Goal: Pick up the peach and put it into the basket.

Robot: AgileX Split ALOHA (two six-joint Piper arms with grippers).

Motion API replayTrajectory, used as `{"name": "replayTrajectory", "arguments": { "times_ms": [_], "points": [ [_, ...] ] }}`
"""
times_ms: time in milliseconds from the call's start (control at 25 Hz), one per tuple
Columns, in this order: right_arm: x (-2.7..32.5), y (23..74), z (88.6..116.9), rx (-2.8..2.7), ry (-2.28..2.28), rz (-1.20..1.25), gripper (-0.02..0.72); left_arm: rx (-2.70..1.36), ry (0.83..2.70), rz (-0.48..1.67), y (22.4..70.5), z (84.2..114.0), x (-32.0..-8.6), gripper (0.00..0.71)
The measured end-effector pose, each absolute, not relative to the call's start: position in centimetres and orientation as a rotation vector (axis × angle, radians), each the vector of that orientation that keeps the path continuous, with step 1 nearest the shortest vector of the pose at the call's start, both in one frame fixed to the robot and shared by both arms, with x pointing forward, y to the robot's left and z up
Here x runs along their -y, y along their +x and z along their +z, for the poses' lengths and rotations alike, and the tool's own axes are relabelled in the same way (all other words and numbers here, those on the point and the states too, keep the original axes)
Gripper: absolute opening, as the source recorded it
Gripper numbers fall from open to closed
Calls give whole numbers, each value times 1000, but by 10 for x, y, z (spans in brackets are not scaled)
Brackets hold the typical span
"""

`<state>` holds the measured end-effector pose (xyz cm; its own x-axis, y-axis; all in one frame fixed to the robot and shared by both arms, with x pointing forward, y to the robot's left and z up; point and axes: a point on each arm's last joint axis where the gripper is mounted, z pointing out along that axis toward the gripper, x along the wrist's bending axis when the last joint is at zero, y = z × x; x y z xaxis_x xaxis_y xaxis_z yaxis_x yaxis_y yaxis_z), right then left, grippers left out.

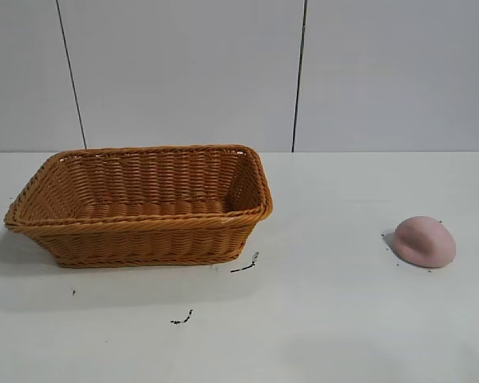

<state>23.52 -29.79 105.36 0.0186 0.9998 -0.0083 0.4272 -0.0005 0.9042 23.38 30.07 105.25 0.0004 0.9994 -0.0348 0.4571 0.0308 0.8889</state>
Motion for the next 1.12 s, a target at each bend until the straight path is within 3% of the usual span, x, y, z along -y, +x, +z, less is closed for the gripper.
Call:
{"name": "replayTrajectory", "arguments": {
  "times_ms": [600,840,1120],
  "points": [
    [297,250,1061,-1574,1596,913,675,-1558,1526,914,234,1052,-301,693],
    [299,319,1100,-1716,1744,767,675,-1558,1526,914,234,1052,-301,693],
    [303,436,1115,-1904,1870,566,675,-1558,1526,914,234,1052,-301,693]
  ]
}}
